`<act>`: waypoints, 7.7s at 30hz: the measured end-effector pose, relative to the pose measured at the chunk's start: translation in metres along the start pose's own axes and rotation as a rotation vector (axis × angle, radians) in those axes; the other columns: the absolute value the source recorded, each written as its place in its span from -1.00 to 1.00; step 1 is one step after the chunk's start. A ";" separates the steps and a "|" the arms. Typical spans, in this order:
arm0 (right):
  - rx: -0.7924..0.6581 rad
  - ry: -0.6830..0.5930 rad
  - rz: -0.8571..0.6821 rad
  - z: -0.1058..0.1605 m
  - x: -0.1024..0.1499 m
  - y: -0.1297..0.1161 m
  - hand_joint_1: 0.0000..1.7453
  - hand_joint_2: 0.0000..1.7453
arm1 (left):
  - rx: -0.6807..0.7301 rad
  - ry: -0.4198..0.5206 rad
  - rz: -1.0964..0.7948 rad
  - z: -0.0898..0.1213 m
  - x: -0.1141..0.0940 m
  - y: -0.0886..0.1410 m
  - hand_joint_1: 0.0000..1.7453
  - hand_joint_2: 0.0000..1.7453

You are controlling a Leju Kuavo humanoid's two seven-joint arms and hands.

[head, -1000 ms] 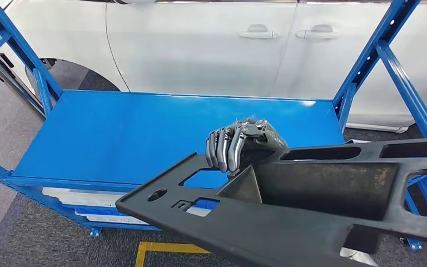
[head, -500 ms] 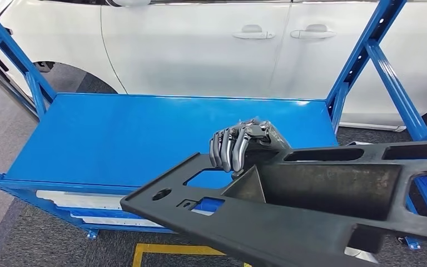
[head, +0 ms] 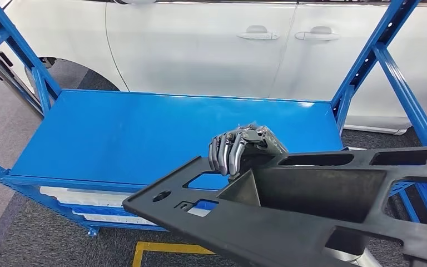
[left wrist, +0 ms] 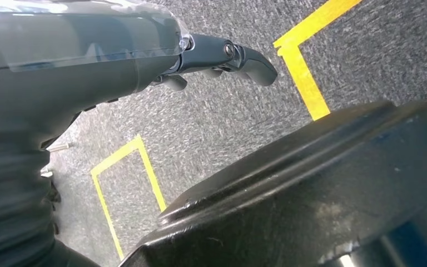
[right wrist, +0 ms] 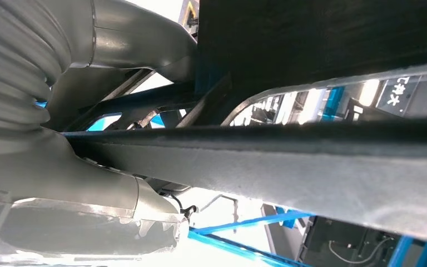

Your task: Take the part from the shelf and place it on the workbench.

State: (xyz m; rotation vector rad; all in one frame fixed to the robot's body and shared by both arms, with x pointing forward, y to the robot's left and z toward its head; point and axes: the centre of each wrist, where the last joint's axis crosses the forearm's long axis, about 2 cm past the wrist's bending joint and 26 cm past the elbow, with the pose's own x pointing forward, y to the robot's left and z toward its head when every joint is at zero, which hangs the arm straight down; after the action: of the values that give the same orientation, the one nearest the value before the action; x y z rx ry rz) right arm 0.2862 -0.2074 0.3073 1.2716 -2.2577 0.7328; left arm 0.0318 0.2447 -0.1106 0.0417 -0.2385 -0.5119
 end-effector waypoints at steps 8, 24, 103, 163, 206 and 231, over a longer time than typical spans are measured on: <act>-0.001 0.000 0.004 0.004 -0.001 0.005 0.50 1.00 | 0.000 0.000 0.002 0.000 0.000 0.002 -1.00 1.00; -0.011 -0.004 -0.005 0.009 -0.003 0.010 0.50 1.00 | -0.007 0.004 0.003 0.000 0.000 0.000 -1.00 1.00; -0.108 0.061 -0.111 0.049 -0.017 0.018 0.50 1.00 | 0.002 -0.008 0.008 0.000 0.000 -0.001 -1.00 1.00; -0.122 0.060 -0.069 0.054 -0.008 0.017 0.50 1.00 | -0.002 -0.016 0.004 0.000 0.001 -0.003 -1.00 1.00; -0.161 0.039 -0.045 0.046 -0.008 0.016 0.50 1.00 | -0.007 -0.008 -0.006 0.001 -0.001 -0.005 -1.00 1.00; -0.198 0.043 -0.034 0.049 -0.010 0.019 0.50 1.00 | -0.011 0.000 -0.022 0.001 -0.002 -0.003 -1.00 1.00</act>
State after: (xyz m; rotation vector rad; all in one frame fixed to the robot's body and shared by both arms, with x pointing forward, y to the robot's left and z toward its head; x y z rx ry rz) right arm 0.2690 -0.2239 0.2597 1.1858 -2.2067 0.5047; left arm 0.0284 0.2427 -0.1108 0.0341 -0.2353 -0.5345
